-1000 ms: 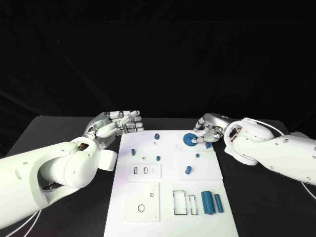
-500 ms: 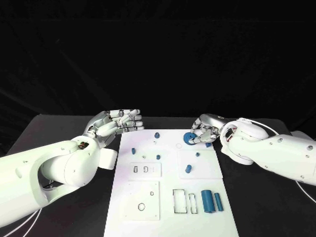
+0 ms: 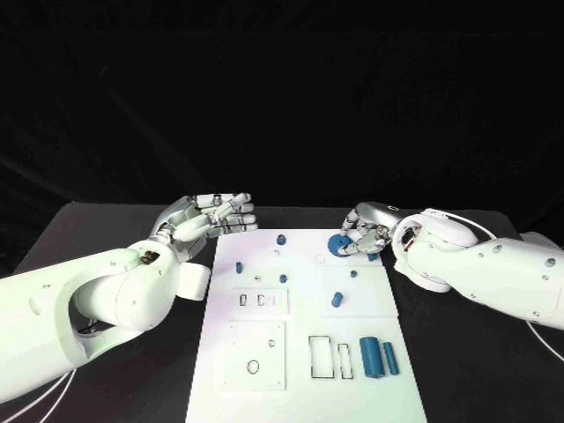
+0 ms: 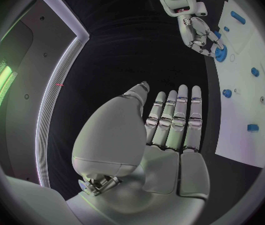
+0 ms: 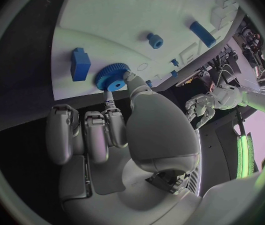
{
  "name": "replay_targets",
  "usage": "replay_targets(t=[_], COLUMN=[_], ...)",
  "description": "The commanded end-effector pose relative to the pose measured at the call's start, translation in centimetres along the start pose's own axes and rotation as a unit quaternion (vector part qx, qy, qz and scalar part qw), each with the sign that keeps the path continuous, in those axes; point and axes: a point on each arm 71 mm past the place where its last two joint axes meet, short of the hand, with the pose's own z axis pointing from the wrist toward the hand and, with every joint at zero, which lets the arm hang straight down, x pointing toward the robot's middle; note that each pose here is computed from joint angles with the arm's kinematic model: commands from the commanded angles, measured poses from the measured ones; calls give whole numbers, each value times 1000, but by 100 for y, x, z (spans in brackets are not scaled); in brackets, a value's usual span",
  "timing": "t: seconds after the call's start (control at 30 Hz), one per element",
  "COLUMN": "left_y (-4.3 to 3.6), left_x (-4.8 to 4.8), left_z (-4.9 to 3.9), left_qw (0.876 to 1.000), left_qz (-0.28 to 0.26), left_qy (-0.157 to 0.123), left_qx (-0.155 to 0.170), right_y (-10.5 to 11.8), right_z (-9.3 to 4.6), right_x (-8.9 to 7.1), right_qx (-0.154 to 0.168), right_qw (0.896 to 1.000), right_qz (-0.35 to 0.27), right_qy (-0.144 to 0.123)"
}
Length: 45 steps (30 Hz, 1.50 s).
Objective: Assemble the parts on the task board
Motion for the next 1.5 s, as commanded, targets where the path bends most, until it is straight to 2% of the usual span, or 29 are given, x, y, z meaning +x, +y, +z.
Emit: replay_targets(t=[0.03,0.27,0.43,0.73,0.83,1.0,1.27,1.5], left_y=[-15,-14,-13,-10,-9,-8,-7,-5], left_x=[26,25,22,20,19,22,28,38], left_z=[2,1,1,5,6,8,10,15], left_qw=[1000,1000,1000,1000,1000,1000,1000,1000], left_qz=[-4,-5,-4,-5,-5,-5,-5,-6], left_qy=[9,10,9,10,10,11,11,12], left_qx=[4,3,3,1,1,1,1,1], right_y=[-12,-14,0,126,233,422,841,1092], right_z=[-3,-2,-8,-36,-65,-99,-86,10], right_x=[69,97,95,16,-17,-35,31,158], right_qx=[3,6,4,-21,-38,-63,-114,-135], right_qw=[1000,999,1000,998,995,992,987,985], right_qz=[-19,-29,-29,-9,-15,-23,-41,-50], right_qy=[22,22,12,-58,-86,-104,-106,-92])
